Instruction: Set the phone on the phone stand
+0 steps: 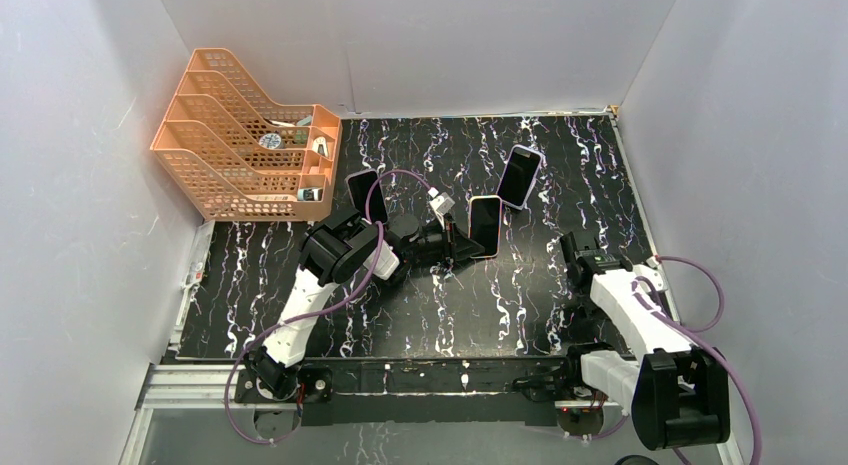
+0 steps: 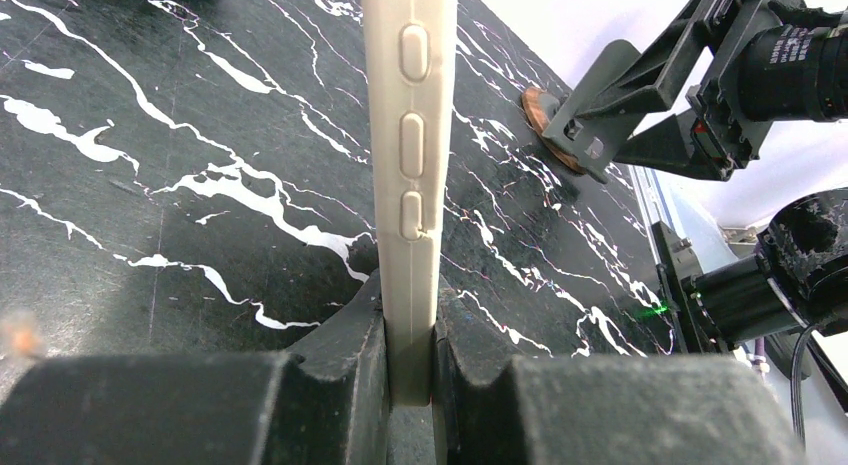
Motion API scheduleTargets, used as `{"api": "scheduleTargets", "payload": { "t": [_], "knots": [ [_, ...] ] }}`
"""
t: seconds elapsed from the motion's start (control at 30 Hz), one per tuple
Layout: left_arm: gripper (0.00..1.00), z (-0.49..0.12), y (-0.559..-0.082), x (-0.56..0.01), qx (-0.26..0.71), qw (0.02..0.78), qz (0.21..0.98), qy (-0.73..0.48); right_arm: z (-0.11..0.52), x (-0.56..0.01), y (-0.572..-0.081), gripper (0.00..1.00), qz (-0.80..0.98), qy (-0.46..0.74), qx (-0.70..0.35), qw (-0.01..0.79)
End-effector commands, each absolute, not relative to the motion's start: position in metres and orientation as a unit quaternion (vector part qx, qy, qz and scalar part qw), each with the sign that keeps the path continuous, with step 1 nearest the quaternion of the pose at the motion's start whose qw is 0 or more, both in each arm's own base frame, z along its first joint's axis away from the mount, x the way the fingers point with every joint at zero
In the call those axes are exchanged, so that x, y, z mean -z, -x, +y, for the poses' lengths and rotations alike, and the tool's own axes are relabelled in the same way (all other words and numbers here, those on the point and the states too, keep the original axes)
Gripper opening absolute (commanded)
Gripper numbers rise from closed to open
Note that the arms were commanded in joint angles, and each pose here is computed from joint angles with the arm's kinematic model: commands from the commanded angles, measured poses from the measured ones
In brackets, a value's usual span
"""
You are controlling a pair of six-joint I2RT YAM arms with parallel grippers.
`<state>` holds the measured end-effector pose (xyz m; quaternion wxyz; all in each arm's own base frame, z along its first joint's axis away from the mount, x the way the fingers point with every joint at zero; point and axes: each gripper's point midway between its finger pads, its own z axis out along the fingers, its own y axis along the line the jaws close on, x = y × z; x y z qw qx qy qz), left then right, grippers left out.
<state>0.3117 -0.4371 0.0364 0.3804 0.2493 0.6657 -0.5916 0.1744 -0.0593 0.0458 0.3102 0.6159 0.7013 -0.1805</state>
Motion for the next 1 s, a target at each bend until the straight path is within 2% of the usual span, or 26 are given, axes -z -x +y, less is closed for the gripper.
{"api": "scheduleTargets", "payload": {
  "t": [0.0,0.27,0.5,0.63,0.7,0.73,0.83,0.97],
  "knots": [
    [0.00,-0.429,-0.319,-0.014,0.582,0.367,0.687,-0.233,-0.061,-0.048,-0.194,0.64,0.699,-0.608,0.166,0.337],
    [0.00,-0.428,-0.321,-0.014,0.582,0.368,0.687,-0.232,-0.055,-0.054,-0.226,0.61,0.724,-0.569,0.144,0.362],
    [0.00,-0.427,-0.322,-0.011,0.580,0.367,0.690,-0.229,-0.051,-0.056,-0.249,0.52,0.736,-0.544,0.127,0.382],
    [0.00,-0.425,-0.324,-0.010,0.580,0.367,0.692,-0.227,-0.047,-0.051,-0.255,0.52,0.746,-0.535,0.123,0.377],
    [0.00,-0.424,-0.324,-0.010,0.580,0.366,0.692,-0.226,-0.046,-0.047,-0.257,0.57,0.749,-0.533,0.123,0.373],
    [0.00,-0.424,-0.325,-0.010,0.580,0.367,0.691,-0.226,-0.045,-0.045,-0.257,0.62,0.753,-0.532,0.123,0.368],
    [0.00,-0.423,-0.325,-0.010,0.581,0.366,0.691,-0.226,-0.042,-0.042,-0.256,0.96,0.760,-0.530,0.128,0.353],
    [0.00,-0.423,-0.325,-0.009,0.582,0.365,0.691,-0.225,-0.049,-0.053,-0.248,0.99,0.749,-0.539,0.141,0.358]
  ]
}}
